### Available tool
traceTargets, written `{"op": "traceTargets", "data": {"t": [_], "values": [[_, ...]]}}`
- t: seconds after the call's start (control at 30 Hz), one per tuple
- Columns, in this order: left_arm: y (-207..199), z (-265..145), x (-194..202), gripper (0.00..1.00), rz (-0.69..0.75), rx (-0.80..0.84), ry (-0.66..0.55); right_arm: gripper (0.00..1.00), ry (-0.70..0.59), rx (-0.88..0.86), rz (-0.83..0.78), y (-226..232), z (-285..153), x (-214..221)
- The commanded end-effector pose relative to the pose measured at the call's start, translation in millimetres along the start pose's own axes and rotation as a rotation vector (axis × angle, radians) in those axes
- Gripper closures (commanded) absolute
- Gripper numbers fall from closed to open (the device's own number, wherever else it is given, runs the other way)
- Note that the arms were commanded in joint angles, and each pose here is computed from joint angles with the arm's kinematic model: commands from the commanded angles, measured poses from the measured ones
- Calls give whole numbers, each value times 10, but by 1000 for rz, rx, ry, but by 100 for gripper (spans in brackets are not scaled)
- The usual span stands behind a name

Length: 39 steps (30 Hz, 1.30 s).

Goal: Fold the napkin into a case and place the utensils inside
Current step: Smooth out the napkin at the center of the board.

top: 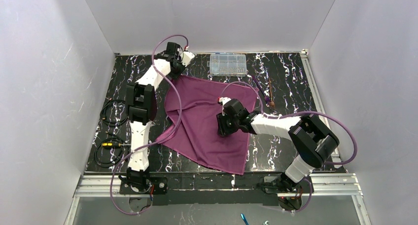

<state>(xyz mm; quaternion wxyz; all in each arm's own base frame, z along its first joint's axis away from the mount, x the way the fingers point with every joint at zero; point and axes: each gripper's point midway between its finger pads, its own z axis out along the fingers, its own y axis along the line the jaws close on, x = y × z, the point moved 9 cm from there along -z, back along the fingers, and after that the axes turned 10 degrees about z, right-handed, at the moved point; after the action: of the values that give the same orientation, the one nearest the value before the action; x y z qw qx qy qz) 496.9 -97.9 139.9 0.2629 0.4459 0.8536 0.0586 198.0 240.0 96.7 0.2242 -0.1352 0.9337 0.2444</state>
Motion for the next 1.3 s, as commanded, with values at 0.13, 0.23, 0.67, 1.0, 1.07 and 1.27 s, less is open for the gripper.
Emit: {"op": "traceTargets", "data": {"t": [0.13,0.23,0.67,1.0,1.07,1.27], "values": [[275,-3,-153,100,116,-247,-60,56,97,95,-50,-115,3,95],[381,100,-174,100,159,-323,-51,56,80,136,-53,-167,-16,72],[201,-371,-107,5,146,-148,-28,51,45,61,-66,-25,-67,-275],[-852,-1153,548,5,130,419,-87,37,-74,-19,-21,66,-372,-808],[-1028,-1051,723,5,156,459,-62,37,-75,28,12,-98,-342,-871],[-1231,-745,1043,7,213,447,16,37,-156,97,100,-493,-187,-1287]]}}
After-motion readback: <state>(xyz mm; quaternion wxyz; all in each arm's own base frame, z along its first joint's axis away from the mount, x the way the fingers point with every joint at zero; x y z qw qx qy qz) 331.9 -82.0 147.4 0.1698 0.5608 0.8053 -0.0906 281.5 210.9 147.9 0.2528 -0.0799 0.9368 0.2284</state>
